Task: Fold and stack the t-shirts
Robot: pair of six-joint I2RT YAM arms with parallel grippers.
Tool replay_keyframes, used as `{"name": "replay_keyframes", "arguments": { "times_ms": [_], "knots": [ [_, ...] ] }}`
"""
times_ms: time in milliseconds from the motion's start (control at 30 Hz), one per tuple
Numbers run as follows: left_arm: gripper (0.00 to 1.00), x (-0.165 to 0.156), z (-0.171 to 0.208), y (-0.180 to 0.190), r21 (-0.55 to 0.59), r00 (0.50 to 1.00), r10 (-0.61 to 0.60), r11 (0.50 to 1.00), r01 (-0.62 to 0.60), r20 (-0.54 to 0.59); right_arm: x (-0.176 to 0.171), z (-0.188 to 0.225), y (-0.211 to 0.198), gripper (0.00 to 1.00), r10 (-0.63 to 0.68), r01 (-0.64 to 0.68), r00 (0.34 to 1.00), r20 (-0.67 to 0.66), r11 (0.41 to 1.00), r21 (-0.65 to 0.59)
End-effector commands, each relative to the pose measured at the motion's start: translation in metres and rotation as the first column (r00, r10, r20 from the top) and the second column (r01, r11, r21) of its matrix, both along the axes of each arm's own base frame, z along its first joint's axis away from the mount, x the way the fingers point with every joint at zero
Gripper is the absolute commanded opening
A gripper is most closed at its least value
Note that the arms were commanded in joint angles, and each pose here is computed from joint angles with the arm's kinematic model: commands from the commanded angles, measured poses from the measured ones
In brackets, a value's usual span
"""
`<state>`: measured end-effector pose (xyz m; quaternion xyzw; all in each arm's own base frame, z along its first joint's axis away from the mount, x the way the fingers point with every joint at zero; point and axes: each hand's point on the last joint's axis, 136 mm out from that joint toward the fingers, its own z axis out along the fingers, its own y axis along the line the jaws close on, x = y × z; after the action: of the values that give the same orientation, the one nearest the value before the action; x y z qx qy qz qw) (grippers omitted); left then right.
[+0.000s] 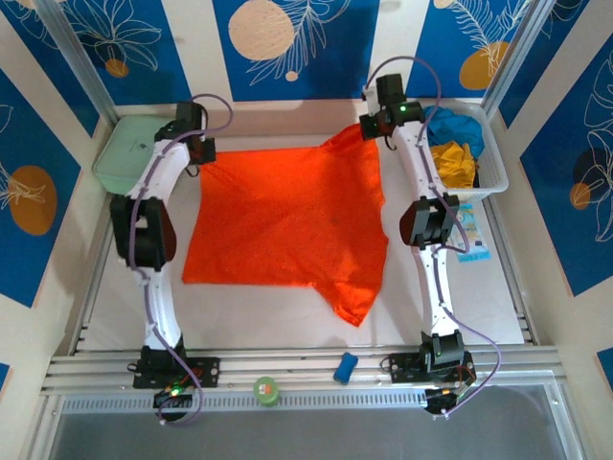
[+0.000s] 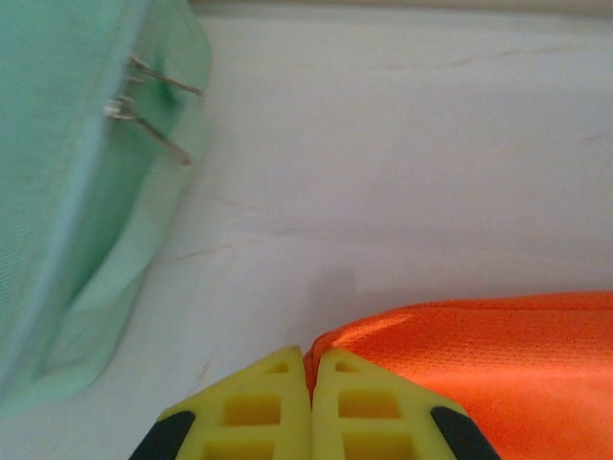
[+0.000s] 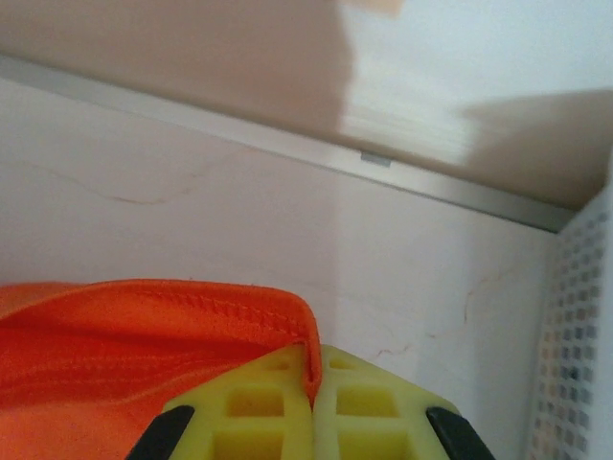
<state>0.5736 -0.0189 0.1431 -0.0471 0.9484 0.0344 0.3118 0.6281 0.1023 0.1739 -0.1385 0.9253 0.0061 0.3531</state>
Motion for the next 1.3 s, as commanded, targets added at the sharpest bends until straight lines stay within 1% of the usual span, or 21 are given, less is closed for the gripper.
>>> {"name": "replay_keyframes", "arguments": {
  "times_ms": [0,133,267,367,567,767,867,1033,1267],
  "knots": [
    [0.00,0.029,0.016,0.007,0.007,0.996,0.034,0.999,-0.034,0.083,0.017,0.019,-0.015,0.00,-0.007,0.011,0.995,0.102,0.999,-0.046],
    [0.00,0.043,0.002,0.012,0.041,0.996,0.041,0.998,-0.044,0.080,0.026,0.013,-0.022,0.00,-0.041,0.039,0.992,0.121,0.999,0.018],
    [0.00,0.043,-0.004,0.017,0.071,0.997,0.041,0.996,-0.046,0.070,0.023,0.016,-0.025,0.00,-0.060,0.054,0.993,0.104,0.997,0.064],
    [0.00,0.038,-0.007,0.018,0.083,0.998,0.039,0.996,-0.044,0.058,0.013,0.015,-0.021,0.00,-0.058,0.052,0.996,0.064,0.994,0.097],
    [0.00,0.019,-0.008,0.021,0.090,0.998,0.042,0.995,-0.047,0.056,-0.019,0.009,-0.009,0.00,-0.049,0.051,0.999,-0.020,0.987,0.150],
    [0.00,0.000,-0.007,0.020,0.083,0.998,0.035,0.996,-0.039,0.050,-0.063,0.008,0.001,0.00,-0.048,0.053,0.998,-0.032,0.986,0.159],
    [0.00,-0.009,-0.011,0.019,0.080,0.999,0.028,0.996,-0.031,0.032,-0.087,-0.004,0.001,0.00,-0.064,0.075,0.996,-0.066,0.983,0.165],
    [0.00,-0.025,-0.031,0.016,0.065,0.999,0.019,0.998,-0.017,-0.026,-0.124,-0.041,-0.001,0.00,-0.101,0.128,0.983,-0.156,0.976,0.177],
    [0.00,-0.046,-0.066,0.014,0.048,0.993,0.022,0.999,-0.016,-0.117,-0.161,-0.098,0.000,0.00,-0.137,0.192,0.944,-0.300,0.968,0.162]
  ]
}}
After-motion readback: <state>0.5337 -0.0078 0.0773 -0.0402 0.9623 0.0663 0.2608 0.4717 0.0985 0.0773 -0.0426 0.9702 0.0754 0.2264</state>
